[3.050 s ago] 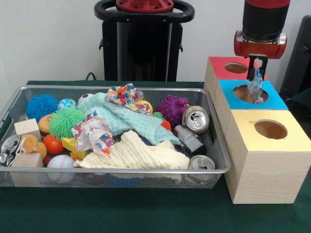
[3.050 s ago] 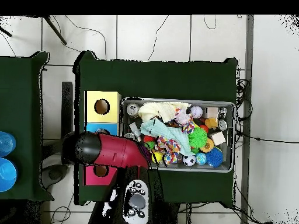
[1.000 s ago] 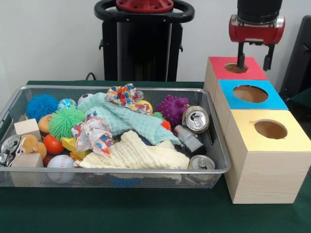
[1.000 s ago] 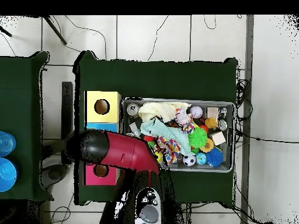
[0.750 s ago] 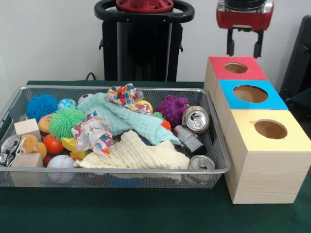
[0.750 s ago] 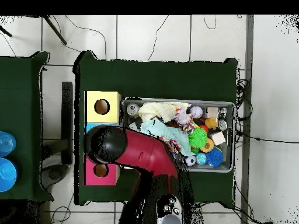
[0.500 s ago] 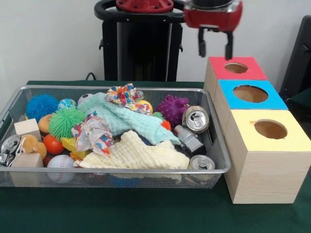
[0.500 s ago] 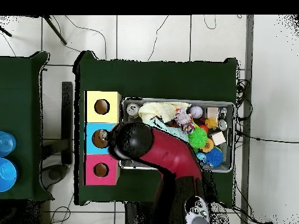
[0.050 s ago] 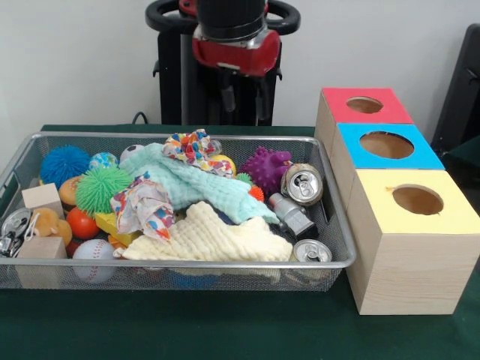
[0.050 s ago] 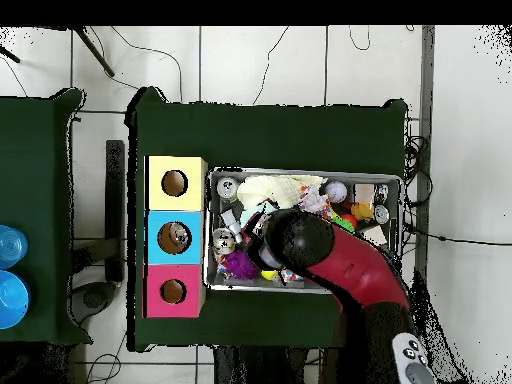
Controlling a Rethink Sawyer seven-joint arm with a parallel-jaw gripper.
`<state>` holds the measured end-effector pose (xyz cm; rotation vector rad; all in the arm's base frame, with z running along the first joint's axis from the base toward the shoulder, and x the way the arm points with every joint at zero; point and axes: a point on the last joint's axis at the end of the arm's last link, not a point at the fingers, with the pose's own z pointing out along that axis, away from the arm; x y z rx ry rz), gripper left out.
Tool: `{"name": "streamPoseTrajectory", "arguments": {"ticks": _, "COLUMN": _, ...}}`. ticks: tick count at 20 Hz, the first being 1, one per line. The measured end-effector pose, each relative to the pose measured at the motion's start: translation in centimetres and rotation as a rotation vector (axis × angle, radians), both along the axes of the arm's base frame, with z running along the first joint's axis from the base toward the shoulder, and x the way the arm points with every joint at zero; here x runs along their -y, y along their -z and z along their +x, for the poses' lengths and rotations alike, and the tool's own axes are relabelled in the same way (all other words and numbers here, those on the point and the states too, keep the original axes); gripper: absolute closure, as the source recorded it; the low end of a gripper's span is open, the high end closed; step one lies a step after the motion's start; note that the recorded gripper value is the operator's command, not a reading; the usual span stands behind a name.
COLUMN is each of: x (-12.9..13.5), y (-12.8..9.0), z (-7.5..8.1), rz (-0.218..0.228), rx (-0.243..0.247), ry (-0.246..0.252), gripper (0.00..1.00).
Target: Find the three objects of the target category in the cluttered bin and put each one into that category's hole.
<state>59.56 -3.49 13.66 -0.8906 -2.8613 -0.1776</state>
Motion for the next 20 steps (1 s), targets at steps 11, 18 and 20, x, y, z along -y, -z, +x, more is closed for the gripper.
{"name": "streamPoseTrajectory", "arguments": {"ticks": 11, "x": 1.1, "y": 4.4, "z": -1.4, "rz": -0.004, "rx": -0.005, "ry": -0.072, "gripper": 0.0}}
{"name": "streamPoseTrajectory", "arguments": {"ticks": 18, "x": 0.6, "y": 7.3, "z": -2.1, "rz": 0.032, "rx": -0.016, "ry": -0.117, "gripper": 0.0}}
{"name": "streamPoseTrajectory", "arguments": {"ticks": 20, "x": 0.7, "y": 7.9, "z": -2.3, "rz": 0.045, "rx": -0.022, "ry": -0.119, "gripper": 0.0}}
